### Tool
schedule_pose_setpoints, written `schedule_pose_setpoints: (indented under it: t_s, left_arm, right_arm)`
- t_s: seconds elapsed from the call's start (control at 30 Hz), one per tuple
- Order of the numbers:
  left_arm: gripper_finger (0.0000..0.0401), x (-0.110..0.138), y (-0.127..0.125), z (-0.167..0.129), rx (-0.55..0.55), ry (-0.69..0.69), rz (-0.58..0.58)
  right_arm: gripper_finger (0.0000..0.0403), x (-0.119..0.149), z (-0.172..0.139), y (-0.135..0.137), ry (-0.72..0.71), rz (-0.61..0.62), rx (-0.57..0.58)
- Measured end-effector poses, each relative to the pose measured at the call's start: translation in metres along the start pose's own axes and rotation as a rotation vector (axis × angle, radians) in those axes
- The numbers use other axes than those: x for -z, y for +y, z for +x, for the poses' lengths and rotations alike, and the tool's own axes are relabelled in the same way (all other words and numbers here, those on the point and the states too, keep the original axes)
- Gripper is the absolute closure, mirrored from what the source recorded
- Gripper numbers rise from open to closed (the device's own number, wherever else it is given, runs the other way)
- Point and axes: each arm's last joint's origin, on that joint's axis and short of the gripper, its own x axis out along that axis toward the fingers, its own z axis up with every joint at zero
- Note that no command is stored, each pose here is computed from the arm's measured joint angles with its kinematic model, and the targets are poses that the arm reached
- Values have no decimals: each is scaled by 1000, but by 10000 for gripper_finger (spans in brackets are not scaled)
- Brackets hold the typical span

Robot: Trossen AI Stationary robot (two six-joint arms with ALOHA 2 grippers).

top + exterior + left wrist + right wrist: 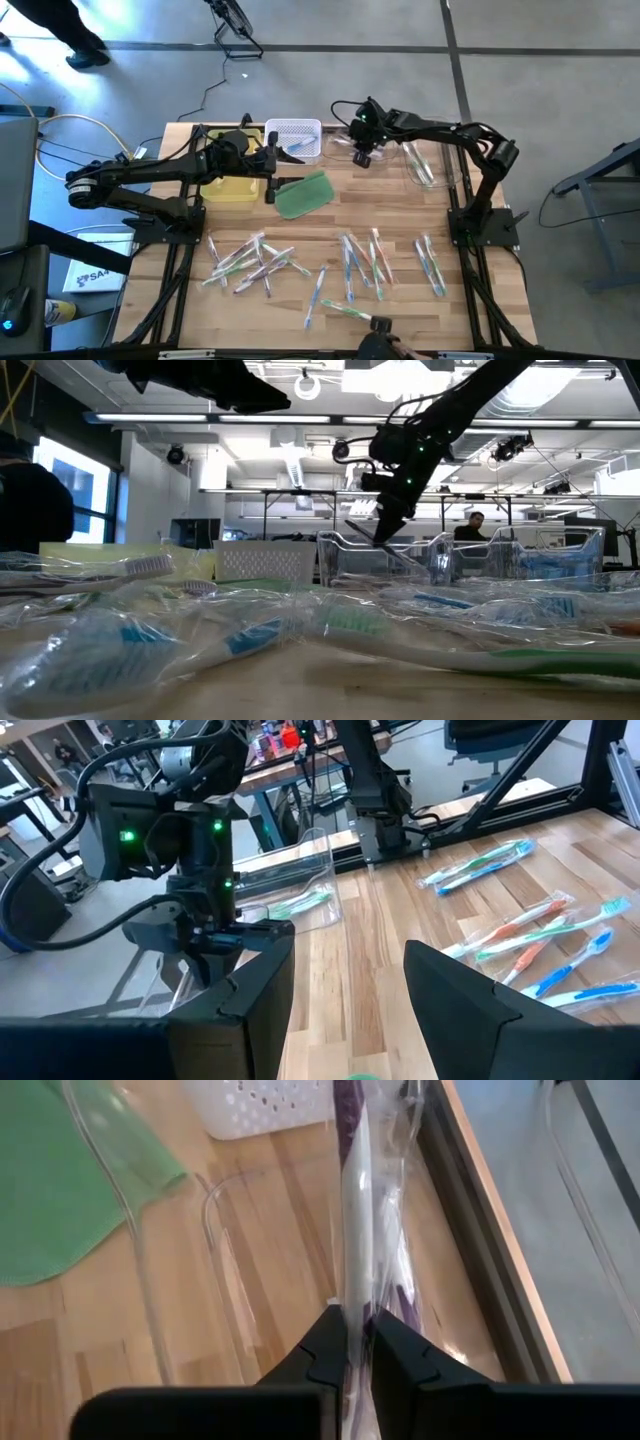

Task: Pick & Place Toothbrushes
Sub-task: Put the violet toothbrush into the left transparent bin, then put the blue toothbrush into the white bin

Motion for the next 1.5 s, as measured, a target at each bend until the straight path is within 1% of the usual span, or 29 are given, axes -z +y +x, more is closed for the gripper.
schedule_pose_setpoints:
  t_s: [0.07,0.23,0.3,0.4,0.5,0.6,0.7,0.83,0.93,1.0,1.1,1.2,1.27,1.33,1.4,1.5]
  left_arm:
    - [217,0,0,0,0,0,0]
    - [217,0,0,0,0,0,0]
    - [217,0,0,0,0,0,0]
    - [217,0,0,0,0,0,0]
    - [217,0,0,0,0,0,0]
    - [217,0,0,0,9,-3,0]
    - [217,0,0,0,13,-5,0]
    - [217,0,0,0,13,-5,3]
    - [217,0,0,0,13,-5,32]
    - [217,0,0,0,13,-6,55]
    - [217,0,0,0,14,-4,56]
    - [217,0,0,0,14,-5,52]
    - [217,0,0,0,14,-4,52]
    - [217,1,-1,0,16,1,51]
    - [217,1,-1,0,18,5,50]
    - [217,3,-1,0,26,24,45]
  right_arm:
    - [353,-1,0,1,-8,-3,2]
    - [269,-5,0,4,-31,-15,7]
    - [245,-6,0,4,-34,-18,33]
    - [228,-7,0,5,-31,-27,74]
    - [225,-7,-2,5,-26,-29,81]
    - [233,-9,-8,9,-30,-37,73]
    - [260,-14,-26,17,-70,-56,42]
    - [321,-23,-61,27,-165,-85,16]
    - [371,-28,-89,33,-247,-103,3]
    - [392,-28,-106,35,-286,-110,-10]
    - [395,-26,-126,37,-326,-116,-48]
    - [400,-21,-140,38,-344,-114,-144]
    - [400,-14,-145,38,-371,-96,-219]
    - [401,-5,-143,39,-398,-74,-278]
    - [401,6,-137,42,-432,-45,-288]
    - [401,24,-130,47,-475,24,-240]
